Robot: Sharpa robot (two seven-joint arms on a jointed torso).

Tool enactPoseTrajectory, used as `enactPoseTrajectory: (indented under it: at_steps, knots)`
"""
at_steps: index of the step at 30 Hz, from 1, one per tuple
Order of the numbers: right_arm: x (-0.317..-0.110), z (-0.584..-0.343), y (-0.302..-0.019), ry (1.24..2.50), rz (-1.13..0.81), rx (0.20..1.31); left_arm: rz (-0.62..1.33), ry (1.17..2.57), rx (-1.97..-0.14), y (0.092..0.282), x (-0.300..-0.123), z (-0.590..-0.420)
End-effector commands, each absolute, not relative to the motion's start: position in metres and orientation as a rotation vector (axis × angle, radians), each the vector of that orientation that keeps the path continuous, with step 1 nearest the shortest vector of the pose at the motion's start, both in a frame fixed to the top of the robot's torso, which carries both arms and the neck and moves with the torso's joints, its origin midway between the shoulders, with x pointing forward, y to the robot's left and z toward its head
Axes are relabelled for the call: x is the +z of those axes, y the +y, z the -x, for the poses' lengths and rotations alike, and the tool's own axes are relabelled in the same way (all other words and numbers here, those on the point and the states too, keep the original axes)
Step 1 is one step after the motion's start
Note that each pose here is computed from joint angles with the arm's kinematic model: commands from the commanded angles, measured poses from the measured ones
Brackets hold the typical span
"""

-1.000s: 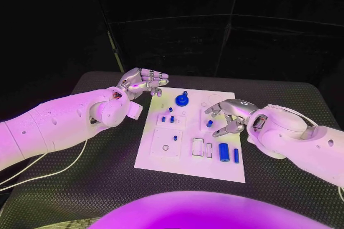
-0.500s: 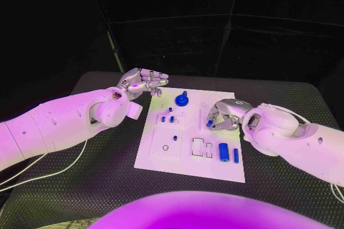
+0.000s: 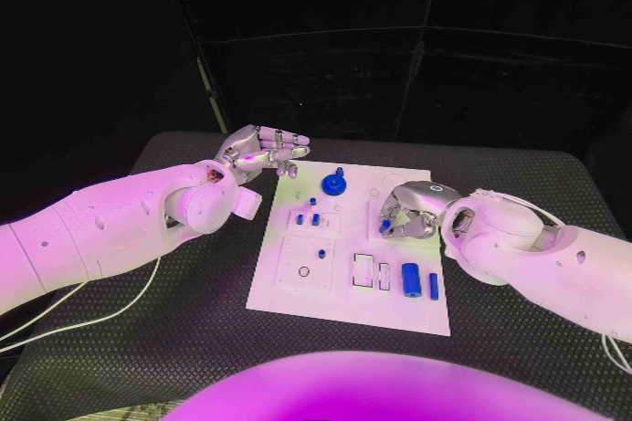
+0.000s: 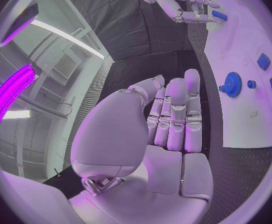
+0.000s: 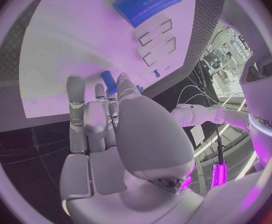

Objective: Assemble the parts on the task board

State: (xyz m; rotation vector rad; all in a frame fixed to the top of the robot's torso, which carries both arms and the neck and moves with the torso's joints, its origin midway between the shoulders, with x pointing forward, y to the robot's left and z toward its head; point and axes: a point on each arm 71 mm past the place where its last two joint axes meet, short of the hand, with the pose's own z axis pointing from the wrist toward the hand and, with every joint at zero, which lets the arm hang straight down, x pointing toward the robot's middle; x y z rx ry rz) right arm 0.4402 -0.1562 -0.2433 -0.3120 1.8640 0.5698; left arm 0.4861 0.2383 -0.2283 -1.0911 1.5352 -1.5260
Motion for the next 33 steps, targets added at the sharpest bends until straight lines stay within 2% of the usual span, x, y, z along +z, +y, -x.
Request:
enactPoseTrajectory:
  at_steps: [1, 20, 33]
  knots:
    - [-0.242, -0.441, -0.155, 1.854, 0.325, 0.575, 1.089, 1.537, -1.543, 0.237, -0.227, -0.486]
    - [-0.241, -0.441, -0.153, 1.828, 0.327, 0.577, 1.091, 1.538, -1.541, 0.237, -0.227, -0.486]
    - [-0.228, -0.432, -0.152, 1.749, 0.291, 0.642, 1.092, 1.539, -1.538, 0.238, -0.227, -0.486]
